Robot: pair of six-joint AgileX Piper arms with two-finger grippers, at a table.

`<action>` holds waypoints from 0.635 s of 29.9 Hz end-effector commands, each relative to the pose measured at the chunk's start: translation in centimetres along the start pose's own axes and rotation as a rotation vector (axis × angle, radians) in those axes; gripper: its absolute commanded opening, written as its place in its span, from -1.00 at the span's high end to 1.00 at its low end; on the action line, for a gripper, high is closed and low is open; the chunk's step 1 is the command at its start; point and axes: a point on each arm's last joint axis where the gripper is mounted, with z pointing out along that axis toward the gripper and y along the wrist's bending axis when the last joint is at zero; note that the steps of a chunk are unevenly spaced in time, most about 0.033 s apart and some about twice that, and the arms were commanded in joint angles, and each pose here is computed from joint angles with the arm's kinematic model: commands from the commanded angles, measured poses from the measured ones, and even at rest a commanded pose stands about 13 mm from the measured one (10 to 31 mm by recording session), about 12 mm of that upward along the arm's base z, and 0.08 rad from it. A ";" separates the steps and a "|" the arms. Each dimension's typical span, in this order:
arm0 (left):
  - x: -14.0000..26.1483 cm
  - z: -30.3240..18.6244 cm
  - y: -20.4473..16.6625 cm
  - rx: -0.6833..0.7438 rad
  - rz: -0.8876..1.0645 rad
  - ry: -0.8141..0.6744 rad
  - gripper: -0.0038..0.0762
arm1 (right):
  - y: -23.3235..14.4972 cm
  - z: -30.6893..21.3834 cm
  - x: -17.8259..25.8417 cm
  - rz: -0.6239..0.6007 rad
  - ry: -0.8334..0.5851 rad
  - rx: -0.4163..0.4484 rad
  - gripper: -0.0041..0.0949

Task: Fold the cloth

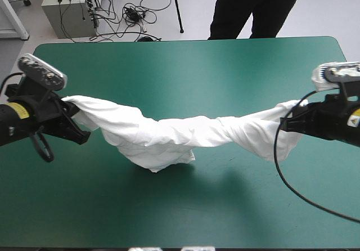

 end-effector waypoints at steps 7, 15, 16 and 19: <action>-3.5 11.9 1.5 0.062 -0.080 -0.004 0.93 | -3.1 12.2 -2.0 -0.075 0.170 0.172 0.95; -4.9 21.6 2.8 0.023 -0.139 -0.095 0.93 | -4.5 19.6 -2.8 -0.121 0.186 0.210 0.95; -4.9 22.6 2.9 0.019 -0.141 -0.097 0.93 | -4.8 20.5 -2.9 -0.135 0.184 0.221 0.95; -5.0 24.8 3.1 0.015 -0.152 -0.098 0.93 | -5.2 22.2 -3.2 -0.161 0.164 0.243 0.95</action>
